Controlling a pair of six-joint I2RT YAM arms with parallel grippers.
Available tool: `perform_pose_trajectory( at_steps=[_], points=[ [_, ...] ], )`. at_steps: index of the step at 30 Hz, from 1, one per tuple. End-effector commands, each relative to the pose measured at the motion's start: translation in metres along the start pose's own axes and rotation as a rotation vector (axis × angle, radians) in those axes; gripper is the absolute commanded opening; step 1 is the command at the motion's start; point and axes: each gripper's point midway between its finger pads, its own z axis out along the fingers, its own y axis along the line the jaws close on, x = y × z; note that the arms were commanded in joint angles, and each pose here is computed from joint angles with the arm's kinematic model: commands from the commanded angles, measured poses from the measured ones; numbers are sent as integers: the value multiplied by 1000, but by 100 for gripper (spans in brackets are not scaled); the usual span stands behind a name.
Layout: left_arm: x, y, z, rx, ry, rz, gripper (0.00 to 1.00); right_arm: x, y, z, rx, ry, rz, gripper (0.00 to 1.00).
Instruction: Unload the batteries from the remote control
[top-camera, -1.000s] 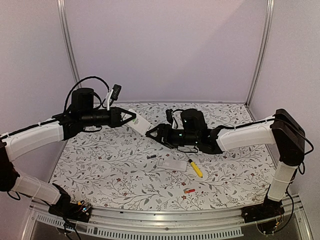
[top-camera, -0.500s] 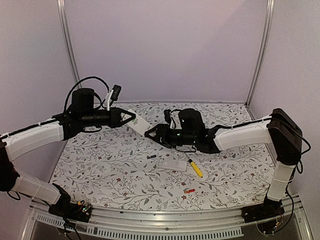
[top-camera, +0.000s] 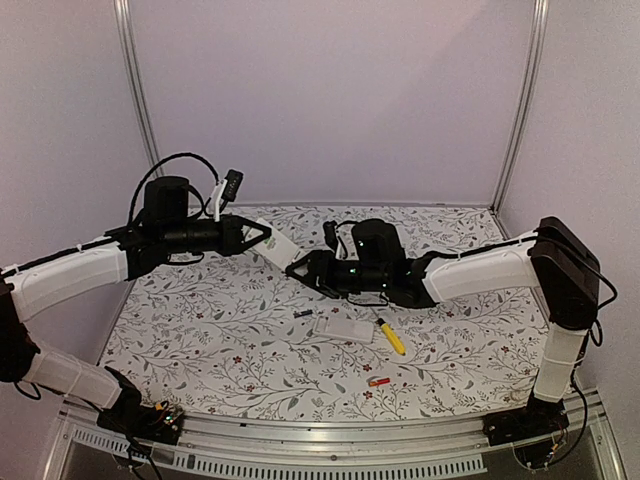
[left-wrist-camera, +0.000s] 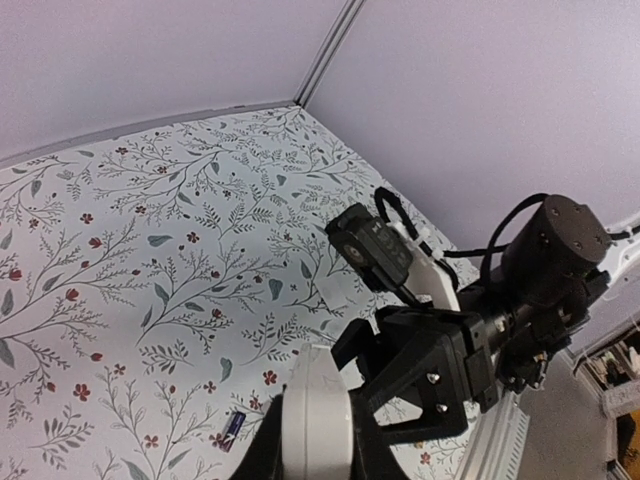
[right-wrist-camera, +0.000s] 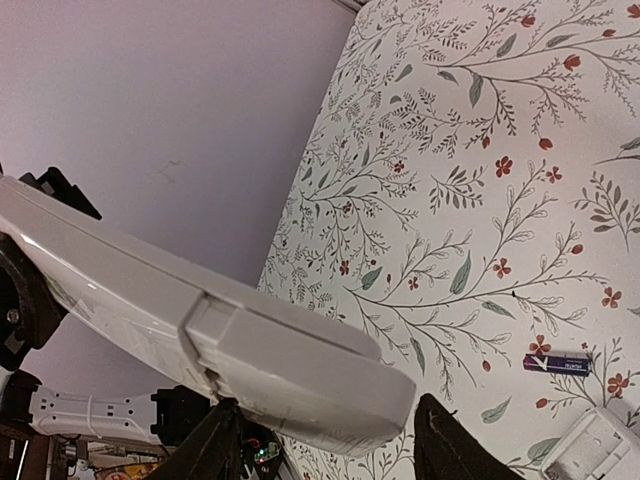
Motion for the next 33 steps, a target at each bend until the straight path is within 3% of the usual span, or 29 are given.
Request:
perform_pose_trajectory(
  at_steps=[1,7,12,20,33],
  points=[
    [-8,-31,4,125,1,26,0,-4,-4,9,10,-16,12,57],
    [-6,-34,6,134,11,26,0,-6,-4,11,13,-27,12,53],
    [-6,-34,6,131,12,30,0,-8,-4,12,11,-31,12,43],
    [-14,-28,-2,60,-20,55,0,-4,-14,9,31,-26,21,33],
    [-26,-15,-14,-1,-72,43,0,7,-40,-10,98,-26,54,32]
  ],
)
